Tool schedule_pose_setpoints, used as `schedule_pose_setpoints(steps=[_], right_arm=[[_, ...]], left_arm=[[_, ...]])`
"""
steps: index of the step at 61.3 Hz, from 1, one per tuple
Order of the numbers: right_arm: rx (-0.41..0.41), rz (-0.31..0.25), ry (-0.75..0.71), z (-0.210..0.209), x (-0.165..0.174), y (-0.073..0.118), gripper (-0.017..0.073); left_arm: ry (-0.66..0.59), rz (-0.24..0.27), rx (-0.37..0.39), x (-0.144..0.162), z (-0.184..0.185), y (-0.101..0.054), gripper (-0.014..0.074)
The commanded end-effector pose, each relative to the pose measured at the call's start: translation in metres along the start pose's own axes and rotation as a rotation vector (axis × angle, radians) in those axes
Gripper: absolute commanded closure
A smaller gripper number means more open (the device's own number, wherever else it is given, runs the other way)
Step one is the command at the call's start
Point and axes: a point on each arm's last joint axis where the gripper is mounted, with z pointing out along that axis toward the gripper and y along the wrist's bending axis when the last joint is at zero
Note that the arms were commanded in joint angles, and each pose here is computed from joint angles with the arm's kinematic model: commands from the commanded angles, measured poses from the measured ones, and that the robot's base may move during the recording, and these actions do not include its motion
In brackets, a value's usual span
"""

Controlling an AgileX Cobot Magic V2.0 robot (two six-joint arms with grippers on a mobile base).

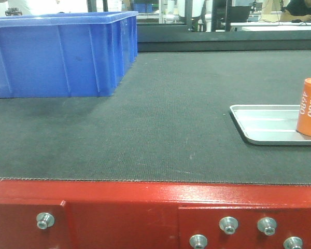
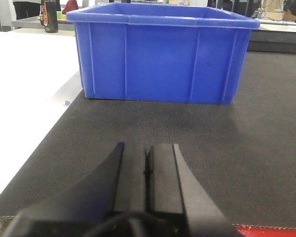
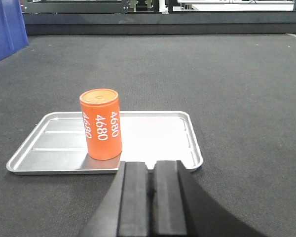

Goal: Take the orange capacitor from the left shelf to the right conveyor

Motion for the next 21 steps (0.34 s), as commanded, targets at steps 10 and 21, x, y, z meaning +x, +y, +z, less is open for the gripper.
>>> schedule_pose_setpoints(steps=[10, 21], right_arm=[[0.006, 0.005, -0.110, -0.0015, -0.0106, -0.0002, 0.0505], [0.006, 0.005, -0.110, -0.0015, -0.0106, -0.0002, 0.0505]], left_arm=[[-0.105, -0.003, -0.004, -0.0100, -0.0015, 0.0003, 0.0720], [-0.105, -0.003, -0.004, -0.0100, -0.0015, 0.0003, 0.0720]])
